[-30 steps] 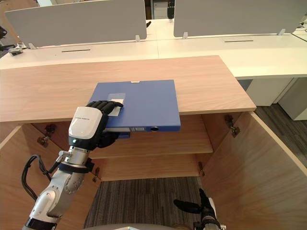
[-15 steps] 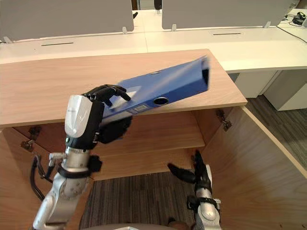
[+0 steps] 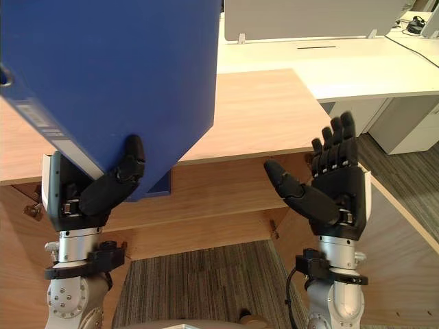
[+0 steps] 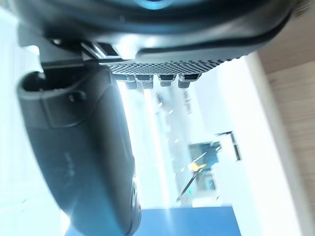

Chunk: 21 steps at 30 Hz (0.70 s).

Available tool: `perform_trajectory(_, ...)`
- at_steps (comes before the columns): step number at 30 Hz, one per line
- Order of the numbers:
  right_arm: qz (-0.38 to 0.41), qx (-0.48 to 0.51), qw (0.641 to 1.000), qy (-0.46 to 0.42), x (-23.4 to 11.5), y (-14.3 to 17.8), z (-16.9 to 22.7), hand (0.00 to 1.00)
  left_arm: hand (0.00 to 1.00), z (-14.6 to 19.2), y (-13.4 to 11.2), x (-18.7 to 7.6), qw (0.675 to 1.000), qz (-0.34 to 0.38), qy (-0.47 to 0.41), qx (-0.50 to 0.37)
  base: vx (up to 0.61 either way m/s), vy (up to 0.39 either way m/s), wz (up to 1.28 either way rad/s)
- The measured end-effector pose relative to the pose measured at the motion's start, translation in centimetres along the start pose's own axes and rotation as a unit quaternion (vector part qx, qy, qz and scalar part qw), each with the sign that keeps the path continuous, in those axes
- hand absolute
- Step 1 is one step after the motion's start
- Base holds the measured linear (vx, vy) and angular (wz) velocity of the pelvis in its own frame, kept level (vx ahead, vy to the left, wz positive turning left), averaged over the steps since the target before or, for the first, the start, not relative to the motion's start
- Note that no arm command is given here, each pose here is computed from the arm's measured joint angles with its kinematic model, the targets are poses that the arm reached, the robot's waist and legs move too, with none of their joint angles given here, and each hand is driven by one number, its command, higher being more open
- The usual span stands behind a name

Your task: Walk over to the cabinet, pick up the folder, carry it to the office cabinet, place the folder inside the office cabinet, then close the office cabinet door

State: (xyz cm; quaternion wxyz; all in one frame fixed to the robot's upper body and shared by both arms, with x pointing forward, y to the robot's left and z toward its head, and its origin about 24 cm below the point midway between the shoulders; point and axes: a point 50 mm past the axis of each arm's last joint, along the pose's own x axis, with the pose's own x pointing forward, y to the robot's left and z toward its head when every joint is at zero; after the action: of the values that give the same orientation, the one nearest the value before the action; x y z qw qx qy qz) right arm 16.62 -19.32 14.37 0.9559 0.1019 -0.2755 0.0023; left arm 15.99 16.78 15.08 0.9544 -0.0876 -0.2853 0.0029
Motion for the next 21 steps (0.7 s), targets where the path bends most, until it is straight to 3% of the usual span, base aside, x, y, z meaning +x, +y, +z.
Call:
perform_trajectory(7, 0.176, -0.053, 0.983, -0.023, 3.8, 1.8, 0.4, 1.0, 0.0, -0.6, -1.4, -0.4, 0.987, -0.132, 0.043, -0.086, -0.01, -0.017, 0.01)
perform_trajectory(15, 0.218, -0.088, 0.969, 0.079, 4.9, -0.1, -3.1, 1.0, 0.0, -2.1, -0.2, -0.8, 0.969, -0.19, 0.116, -0.103, -0.02, -0.026, 0.14)
perform_trajectory(16, 0.227, -0.086, 0.966, 0.091, 5.0, -0.2, -3.5, 0.0, 0.0, -2.4, 0.0, -0.9, 0.967, -0.189, 0.13, -0.11, -0.02, -0.029, 0.08)
perform_trajectory(21, 0.257, -0.078, 0.953, 0.137, 5.0, -0.8, -4.6, 0.0, 0.0, -3.1, 0.7, -1.1, 0.959, -0.197, 0.166, -0.119, -0.02, -0.026, 0.08)
